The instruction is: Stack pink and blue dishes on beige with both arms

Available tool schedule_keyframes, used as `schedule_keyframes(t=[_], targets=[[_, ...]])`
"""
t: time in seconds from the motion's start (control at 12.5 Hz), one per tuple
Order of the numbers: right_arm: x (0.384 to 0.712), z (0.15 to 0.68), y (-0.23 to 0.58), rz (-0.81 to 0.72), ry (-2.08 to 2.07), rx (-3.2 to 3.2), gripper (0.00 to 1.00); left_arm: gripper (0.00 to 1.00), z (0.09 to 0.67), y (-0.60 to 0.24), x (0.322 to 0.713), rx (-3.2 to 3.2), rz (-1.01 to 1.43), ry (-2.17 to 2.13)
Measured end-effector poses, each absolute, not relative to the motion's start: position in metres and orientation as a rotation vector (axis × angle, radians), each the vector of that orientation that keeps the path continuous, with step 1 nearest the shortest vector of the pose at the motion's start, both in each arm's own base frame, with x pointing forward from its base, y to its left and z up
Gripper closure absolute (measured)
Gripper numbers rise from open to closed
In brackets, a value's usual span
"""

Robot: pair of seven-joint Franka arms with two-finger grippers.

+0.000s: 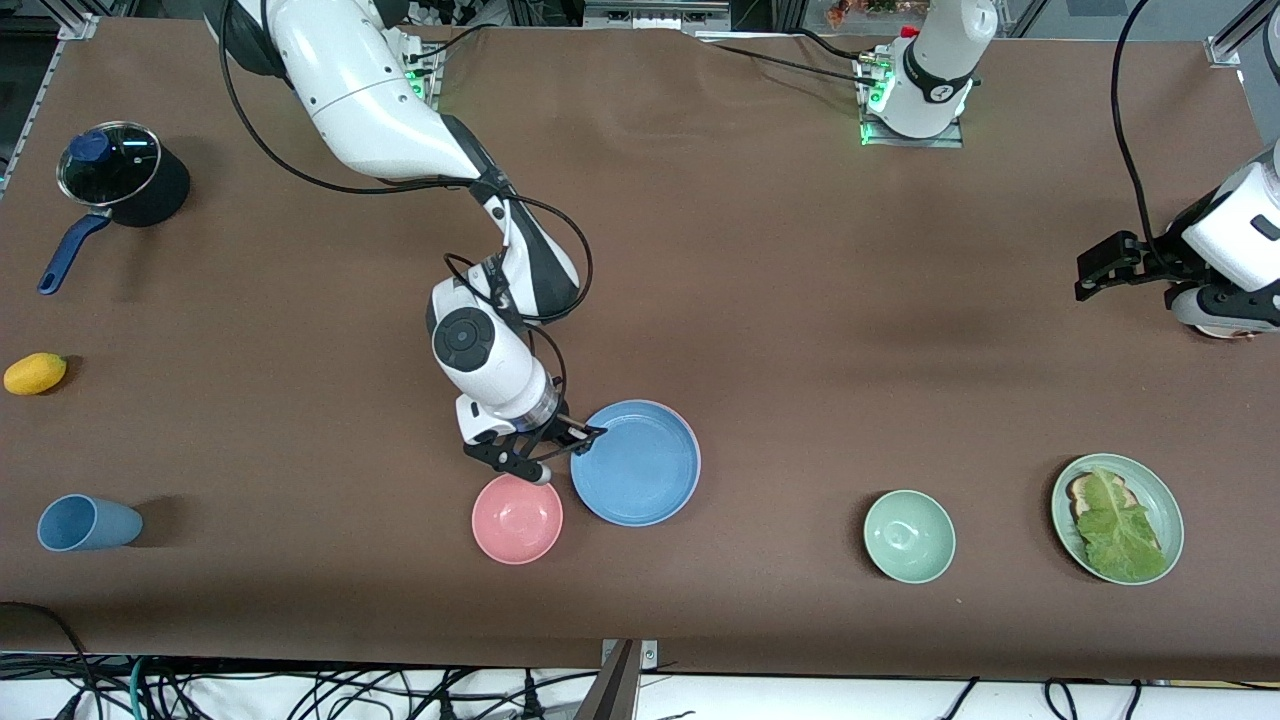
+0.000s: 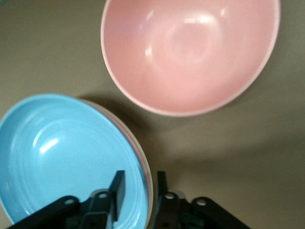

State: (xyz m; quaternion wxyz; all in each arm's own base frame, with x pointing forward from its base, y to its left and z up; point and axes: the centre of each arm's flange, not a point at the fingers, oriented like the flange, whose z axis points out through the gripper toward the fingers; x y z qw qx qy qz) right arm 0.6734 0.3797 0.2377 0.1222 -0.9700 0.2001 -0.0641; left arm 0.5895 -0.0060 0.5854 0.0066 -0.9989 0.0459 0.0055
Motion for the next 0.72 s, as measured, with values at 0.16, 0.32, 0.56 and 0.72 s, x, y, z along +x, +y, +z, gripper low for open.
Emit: schedule_keyframes(t=[0.16, 0.32, 0.56, 0.72], targets=[[0.685, 0.263, 0.357, -0.18, 0.59, -2.865, 0.39, 0.0, 0.586, -0.006, 0.59, -3.125, 0.006, 0.144], [0.696, 0.302, 0.319, -0.178, 0.491, -2.957, 0.16, 0.0, 0.586, -0.006, 0.591, -3.125, 0.001, 0.145], [0.705, 0.346, 0.248, -0.163, 0.346, -3.068, 0.0, 0.0, 0.586, -0.009, 0.591, -3.124, -0.004, 0.15], [0.706, 0.378, 0.202, -0.141, 0.402, -3.095, 0.0, 0.0, 0.585, -0.01, 0.592, -3.124, -0.005, 0.153]])
